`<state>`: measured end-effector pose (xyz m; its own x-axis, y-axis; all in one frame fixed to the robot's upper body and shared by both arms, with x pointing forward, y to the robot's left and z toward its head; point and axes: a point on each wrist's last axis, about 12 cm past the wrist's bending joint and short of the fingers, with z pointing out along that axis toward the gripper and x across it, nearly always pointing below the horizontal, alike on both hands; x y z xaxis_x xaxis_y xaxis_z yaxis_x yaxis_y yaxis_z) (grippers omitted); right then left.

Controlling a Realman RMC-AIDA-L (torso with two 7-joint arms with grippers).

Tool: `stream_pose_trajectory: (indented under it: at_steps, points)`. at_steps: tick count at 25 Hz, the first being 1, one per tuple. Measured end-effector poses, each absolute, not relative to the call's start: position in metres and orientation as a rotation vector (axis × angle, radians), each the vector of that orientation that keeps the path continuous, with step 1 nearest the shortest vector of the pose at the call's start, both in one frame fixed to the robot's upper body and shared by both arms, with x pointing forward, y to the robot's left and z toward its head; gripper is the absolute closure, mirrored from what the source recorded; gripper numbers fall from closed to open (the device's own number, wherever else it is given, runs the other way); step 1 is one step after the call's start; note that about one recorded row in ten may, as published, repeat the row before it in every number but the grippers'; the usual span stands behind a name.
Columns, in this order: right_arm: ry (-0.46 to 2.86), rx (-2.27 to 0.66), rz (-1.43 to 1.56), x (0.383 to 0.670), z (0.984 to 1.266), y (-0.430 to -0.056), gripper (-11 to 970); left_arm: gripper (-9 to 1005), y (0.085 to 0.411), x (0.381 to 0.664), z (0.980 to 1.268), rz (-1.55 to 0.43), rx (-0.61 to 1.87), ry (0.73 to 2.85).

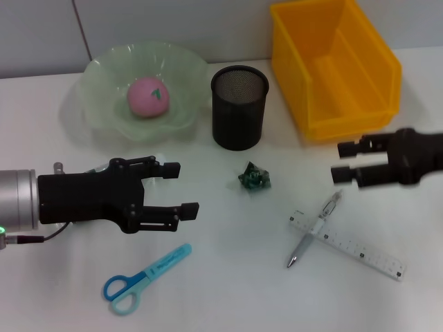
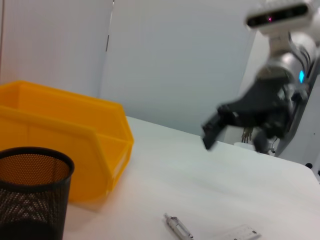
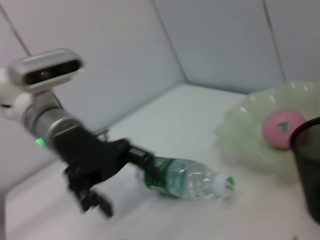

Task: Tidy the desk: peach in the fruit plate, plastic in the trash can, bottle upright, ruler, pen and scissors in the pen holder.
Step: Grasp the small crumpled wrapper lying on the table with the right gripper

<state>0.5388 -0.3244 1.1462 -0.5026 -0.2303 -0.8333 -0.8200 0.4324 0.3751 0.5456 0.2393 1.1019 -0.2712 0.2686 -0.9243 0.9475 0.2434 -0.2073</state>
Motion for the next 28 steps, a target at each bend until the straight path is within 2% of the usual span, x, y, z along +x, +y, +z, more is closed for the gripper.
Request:
stream_pose_trajectory:
  at_steps: [3,7,11,13,16,18,28]
  points:
    - [2.115,-0.937,0.990,0.573,1.187,-0.307,224,161,0.238,0.544,1.101,-1.068,1.136,1.707]
    - [2.224,-1.011,0.928,0.594,1.204,-0.287,224,163,0.238,0.544,1.100,-1.070,1.135,1.707]
    - [2.296,-1.121,0.791,0.613,1.210,-0.258,224,164,0.239,0.544,1.099,-1.065,1.124,1.713]
    - [2.321,-1.224,0.700,0.622,1.201,-0.231,224,165,0.240,0.544,1.099,-1.064,1.120,1.718]
    - [2.313,-1.278,0.640,0.626,1.189,-0.215,224,167,0.241,0.544,1.099,-1.064,1.119,1.720]
    - [2.289,-1.336,0.555,0.629,1.172,-0.196,224,168,0.242,0.544,1.099,-1.062,1.118,1.722]
    - [2.248,-1.378,0.438,0.631,1.128,-0.177,225,172,0.245,0.545,1.100,-1.056,1.116,1.726]
